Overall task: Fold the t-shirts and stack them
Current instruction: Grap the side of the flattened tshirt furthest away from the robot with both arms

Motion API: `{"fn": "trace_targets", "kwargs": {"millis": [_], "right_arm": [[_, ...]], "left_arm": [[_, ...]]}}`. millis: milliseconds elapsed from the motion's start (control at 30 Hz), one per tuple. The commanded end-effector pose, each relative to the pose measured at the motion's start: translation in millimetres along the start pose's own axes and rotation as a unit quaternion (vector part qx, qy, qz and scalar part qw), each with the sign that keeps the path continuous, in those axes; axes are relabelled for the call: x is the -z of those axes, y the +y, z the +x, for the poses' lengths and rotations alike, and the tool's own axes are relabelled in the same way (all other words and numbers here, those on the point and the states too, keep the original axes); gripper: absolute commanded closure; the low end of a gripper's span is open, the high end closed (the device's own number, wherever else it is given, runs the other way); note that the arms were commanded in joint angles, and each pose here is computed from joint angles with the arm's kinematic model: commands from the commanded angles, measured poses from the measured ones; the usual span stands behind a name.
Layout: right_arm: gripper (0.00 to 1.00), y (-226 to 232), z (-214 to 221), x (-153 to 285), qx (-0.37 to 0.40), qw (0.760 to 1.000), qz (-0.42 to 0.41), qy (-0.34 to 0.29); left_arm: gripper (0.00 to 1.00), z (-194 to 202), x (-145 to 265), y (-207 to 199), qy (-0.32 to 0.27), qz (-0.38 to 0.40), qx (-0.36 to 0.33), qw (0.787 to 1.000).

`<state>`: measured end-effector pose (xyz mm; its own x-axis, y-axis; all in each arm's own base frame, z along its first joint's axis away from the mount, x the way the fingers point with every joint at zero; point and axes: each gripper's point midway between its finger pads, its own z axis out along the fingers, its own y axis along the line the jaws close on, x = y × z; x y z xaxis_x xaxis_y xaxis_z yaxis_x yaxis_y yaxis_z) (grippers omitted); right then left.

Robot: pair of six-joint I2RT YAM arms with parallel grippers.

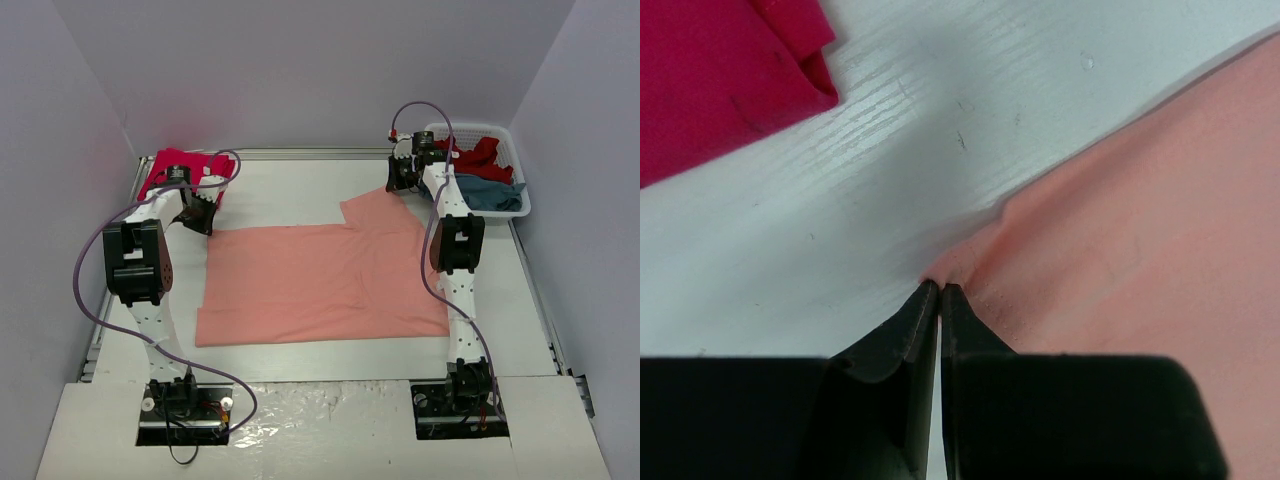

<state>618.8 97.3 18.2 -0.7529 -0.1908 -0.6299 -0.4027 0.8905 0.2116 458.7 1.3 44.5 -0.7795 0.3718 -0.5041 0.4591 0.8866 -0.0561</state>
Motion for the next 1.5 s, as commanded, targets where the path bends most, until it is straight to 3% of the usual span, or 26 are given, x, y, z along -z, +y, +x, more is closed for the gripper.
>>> {"fn": "trace_targets", "kwargs": {"millis": [0,667,1467], "right_arm": [[1.00,-3,23,-4,-0.007,0.999,0.013,0.038],[1.00,23,-48,88,0.049,0.998,0.034,-0.033],[1.00,41,-23,166,0.051,0.998,0.043,-0.012]], "left_arm": [[0.98,-13,15,4,-0.019,-0.007,-0.003,1.000],[0.98,-50,50,-3,-0.085,-0.009,-0.001,0.996],[0.98,-54,99,-40,-0.148,0.087,0.003,0.985]]}}
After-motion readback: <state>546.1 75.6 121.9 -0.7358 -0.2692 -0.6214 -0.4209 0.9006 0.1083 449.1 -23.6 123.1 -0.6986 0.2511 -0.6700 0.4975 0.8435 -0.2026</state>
